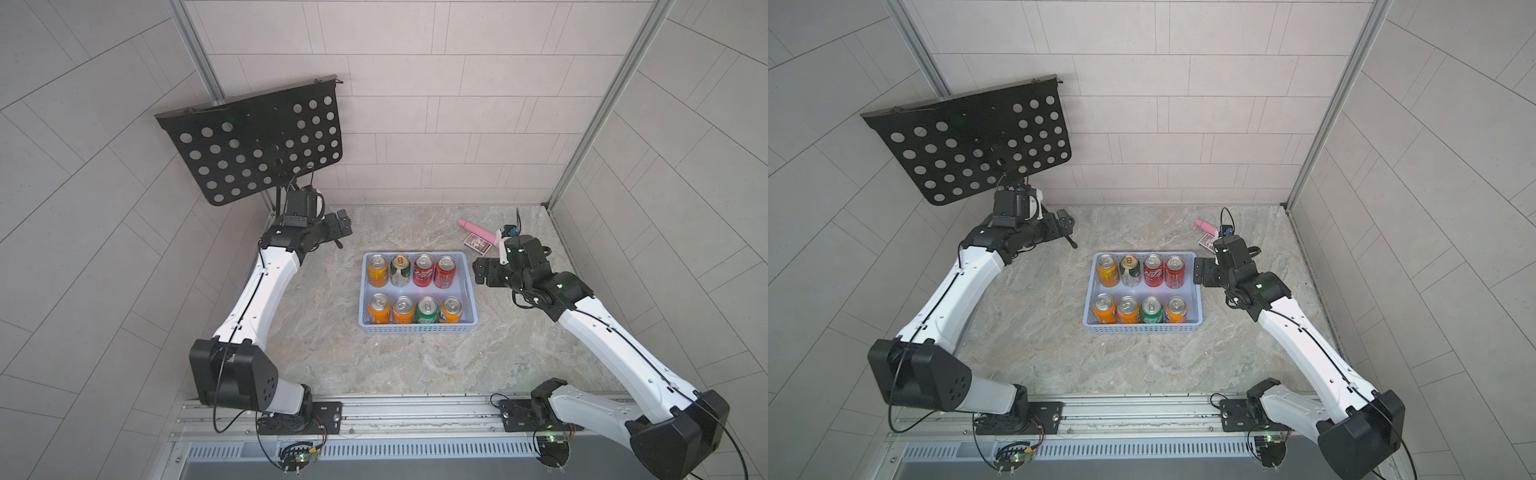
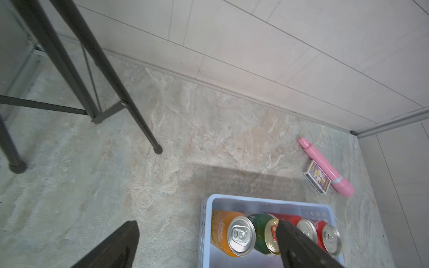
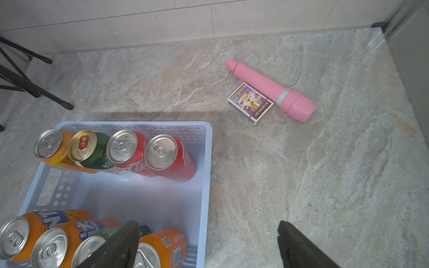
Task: Take out the drinks from the basket
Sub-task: Pick up the drink from the basket.
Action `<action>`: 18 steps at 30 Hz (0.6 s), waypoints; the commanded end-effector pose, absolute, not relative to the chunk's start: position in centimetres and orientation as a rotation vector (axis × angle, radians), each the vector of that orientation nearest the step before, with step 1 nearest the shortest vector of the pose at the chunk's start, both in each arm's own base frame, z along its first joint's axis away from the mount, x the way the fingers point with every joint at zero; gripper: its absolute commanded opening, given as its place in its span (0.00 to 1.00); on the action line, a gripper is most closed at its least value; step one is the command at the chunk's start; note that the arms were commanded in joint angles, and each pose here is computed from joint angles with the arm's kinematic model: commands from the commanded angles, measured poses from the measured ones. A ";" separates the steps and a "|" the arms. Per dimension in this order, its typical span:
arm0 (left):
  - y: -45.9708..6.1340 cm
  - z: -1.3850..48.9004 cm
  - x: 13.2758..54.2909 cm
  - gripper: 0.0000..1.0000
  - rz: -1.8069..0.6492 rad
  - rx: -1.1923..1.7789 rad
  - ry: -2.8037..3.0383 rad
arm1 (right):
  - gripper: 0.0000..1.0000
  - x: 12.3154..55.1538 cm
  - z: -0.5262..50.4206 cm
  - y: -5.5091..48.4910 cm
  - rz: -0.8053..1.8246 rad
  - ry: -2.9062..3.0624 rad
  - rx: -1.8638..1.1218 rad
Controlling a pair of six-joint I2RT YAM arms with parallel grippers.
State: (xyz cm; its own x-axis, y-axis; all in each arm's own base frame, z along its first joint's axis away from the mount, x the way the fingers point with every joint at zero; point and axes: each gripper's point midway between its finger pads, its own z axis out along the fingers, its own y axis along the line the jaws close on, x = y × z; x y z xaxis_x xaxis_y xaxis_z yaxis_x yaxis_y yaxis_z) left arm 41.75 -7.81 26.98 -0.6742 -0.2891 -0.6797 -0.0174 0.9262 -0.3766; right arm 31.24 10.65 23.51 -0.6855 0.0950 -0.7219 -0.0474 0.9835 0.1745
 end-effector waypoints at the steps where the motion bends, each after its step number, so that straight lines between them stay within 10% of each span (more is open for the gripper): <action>1: -10.2 26.6 41.3 1.00 -0.482 -0.118 2.298 | 0.96 29.7 22.3 13.2 0.332 2.425 -0.061; 18: -9.8 25.5 40.7 1.00 -0.406 -0.140 2.306 | 0.87 28.2 17.0 17.8 0.333 2.638 -0.275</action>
